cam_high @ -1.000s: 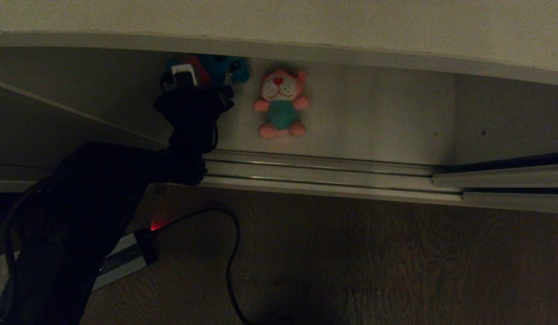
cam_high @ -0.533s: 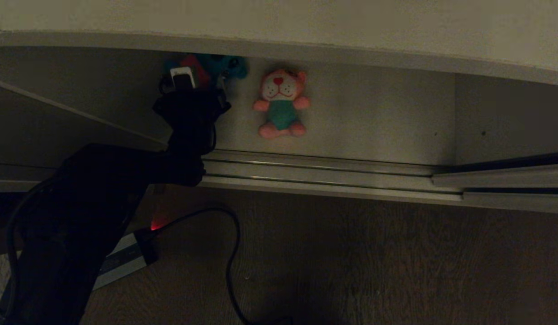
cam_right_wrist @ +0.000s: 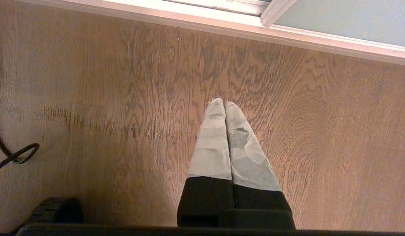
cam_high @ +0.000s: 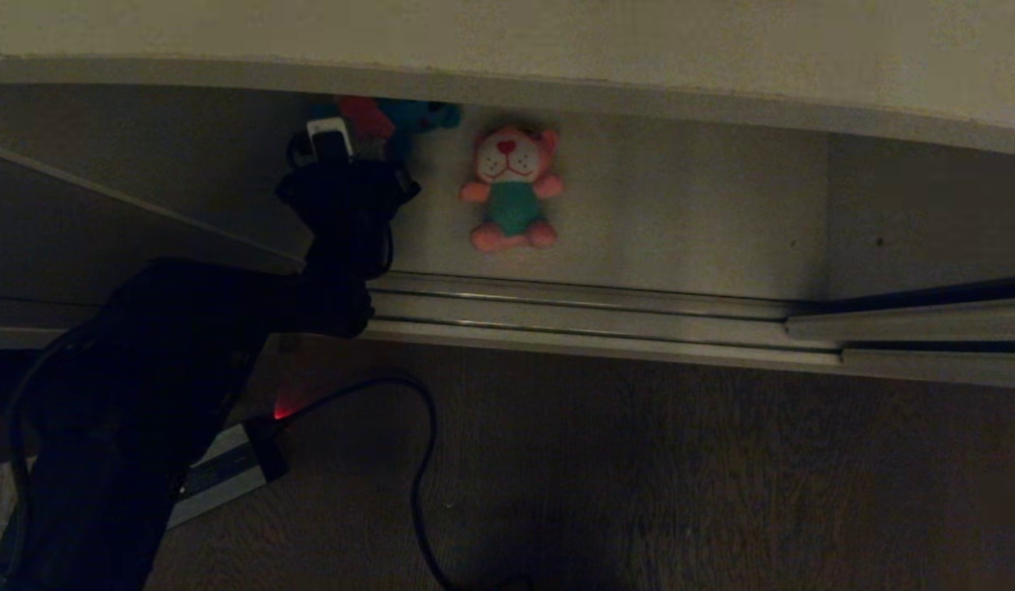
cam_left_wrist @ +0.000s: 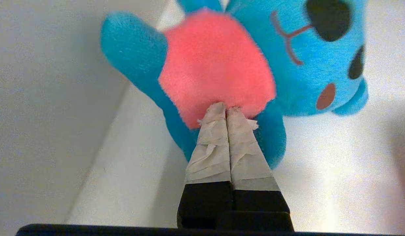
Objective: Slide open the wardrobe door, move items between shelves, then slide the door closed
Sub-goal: Place the blue doll on the higher shelf
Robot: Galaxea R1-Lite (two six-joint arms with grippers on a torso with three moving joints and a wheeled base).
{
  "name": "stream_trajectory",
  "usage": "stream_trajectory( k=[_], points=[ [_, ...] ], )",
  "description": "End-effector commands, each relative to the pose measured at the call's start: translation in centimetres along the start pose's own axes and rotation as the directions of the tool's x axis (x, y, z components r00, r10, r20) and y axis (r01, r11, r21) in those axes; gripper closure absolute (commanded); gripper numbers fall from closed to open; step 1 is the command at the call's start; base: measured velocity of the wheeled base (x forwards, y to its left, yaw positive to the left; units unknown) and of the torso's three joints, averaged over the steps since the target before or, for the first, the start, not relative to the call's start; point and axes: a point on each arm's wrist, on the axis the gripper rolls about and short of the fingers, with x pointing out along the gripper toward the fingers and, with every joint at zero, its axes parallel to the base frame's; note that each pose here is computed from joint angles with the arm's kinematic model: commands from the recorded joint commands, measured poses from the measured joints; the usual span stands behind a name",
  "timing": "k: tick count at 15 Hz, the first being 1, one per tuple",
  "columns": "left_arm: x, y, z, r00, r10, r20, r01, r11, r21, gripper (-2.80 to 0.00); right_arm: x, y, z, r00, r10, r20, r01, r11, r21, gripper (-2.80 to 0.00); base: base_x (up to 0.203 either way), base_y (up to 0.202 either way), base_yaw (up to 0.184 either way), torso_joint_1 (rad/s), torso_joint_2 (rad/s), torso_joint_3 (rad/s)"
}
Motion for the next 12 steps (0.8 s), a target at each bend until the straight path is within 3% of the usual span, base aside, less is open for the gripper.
stream_trajectory(
  k=[1,8,12],
  points=[
    [0.3,-0.3,2.6,0.999,0.004,0.040,-0.003,1.000,-0.029,0.00,0.0,0.0,-0.1,1.000,0.001,-0.003,-0.001,1.000,0.000,0.00,0.000,0.000,0.000,0.000,0.00,0.000],
    [-2.3,-3.3,5.5,0.996,-0.061,-0.065,0.056,0.995,-0.088,0.00,0.0,0.0,-0.1,1.000,0.001,-0.003,-0.001,1.000,0.000,0.00,0.000,0.000,0.000,0.000,0.00,0.000],
    [-2.8,-3.1,4.7,0.996,-0.015,-0.085,0.018,0.999,0.031,0.00,0.0,0.0,-0.1,1.000,0.001,-0.003,-0.001,1.000,0.000,0.00,0.000,0.000,0.000,0.000,0.00,0.000]
  ],
)
